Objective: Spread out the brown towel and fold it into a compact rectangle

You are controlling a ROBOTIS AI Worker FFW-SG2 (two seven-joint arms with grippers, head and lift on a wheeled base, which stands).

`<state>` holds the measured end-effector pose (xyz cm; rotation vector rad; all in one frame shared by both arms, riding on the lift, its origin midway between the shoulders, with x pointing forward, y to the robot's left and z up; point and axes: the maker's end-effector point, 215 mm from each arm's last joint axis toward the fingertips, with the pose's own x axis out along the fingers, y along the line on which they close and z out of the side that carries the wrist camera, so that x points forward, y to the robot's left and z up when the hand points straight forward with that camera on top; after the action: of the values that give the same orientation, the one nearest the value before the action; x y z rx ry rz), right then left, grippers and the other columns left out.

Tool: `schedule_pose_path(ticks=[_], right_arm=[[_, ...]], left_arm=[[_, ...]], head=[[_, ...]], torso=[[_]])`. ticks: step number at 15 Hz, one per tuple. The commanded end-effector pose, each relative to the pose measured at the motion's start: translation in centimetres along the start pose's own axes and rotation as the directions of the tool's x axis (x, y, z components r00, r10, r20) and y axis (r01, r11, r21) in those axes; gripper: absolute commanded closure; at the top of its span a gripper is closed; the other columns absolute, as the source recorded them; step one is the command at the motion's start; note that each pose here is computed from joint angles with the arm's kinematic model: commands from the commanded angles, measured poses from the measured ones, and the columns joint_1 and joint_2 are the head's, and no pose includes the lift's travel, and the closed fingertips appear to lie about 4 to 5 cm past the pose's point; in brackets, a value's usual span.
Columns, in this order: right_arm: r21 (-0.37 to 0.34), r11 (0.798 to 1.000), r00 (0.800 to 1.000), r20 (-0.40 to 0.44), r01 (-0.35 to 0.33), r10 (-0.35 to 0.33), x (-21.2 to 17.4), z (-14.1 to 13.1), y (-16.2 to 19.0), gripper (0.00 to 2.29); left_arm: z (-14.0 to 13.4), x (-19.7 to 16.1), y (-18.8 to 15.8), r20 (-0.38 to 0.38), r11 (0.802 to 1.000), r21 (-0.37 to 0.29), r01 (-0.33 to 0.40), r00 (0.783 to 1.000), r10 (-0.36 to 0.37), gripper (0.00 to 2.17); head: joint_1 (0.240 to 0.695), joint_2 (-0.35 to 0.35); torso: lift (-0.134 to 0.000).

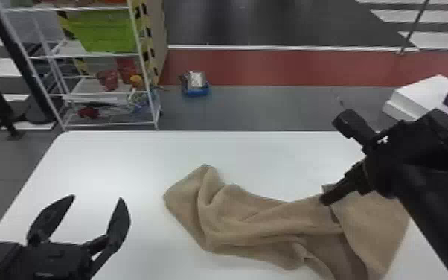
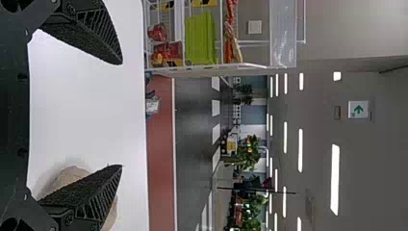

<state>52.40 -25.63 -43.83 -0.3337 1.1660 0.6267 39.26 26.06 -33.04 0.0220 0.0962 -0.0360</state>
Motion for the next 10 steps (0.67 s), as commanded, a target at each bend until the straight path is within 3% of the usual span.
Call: schedule_pose_path(ticks=[1,2,5,7,10], right_arm=[[-0.009,1.0,1.0,-0.004,0.002,-0.002,0.0,0.2,0.0,0.77],[-0.007,1.0,1.0,-0.005,0.0,0.0,-0.1,0.1,-0.1,1.0],[-0.015,1.0,1.0,-0.009,-0.011,0.011,-0.1,-0.4,-0.2,1.02],[-0.022,1.0,1.0,-0.005,-0.013,0.013,-0.3,-0.5,-0.3,1.29],[0.016,0.999,0.994,0.103,-0.038,0.036,-2.6,0.5,-0.9,1.29]], left_arm=[[-0.1,0.0,0.0,-0.001,1.0,-0.002,-0.001,1.0,0.001,0.12],[-0.1,0.0,0.0,0.0,1.0,-0.004,-0.001,1.0,0.001,0.12],[-0.1,0.0,0.1,-0.001,1.0,-0.003,-0.002,1.0,0.002,0.12],[0.0,0.0,0.0,0.001,1.0,-0.004,0.0,1.0,0.0,0.12],[0.1,-0.1,0.0,0.001,1.0,-0.003,-0.001,1.0,0.001,0.12]], head=[[0.695,0.004],[0.695,0.005],[0.695,0.005],[0.695,0.002],[0.695,-0.004]], torso=[[-0.124],[-0.124],[-0.124],[-0.124],[-0.124]])
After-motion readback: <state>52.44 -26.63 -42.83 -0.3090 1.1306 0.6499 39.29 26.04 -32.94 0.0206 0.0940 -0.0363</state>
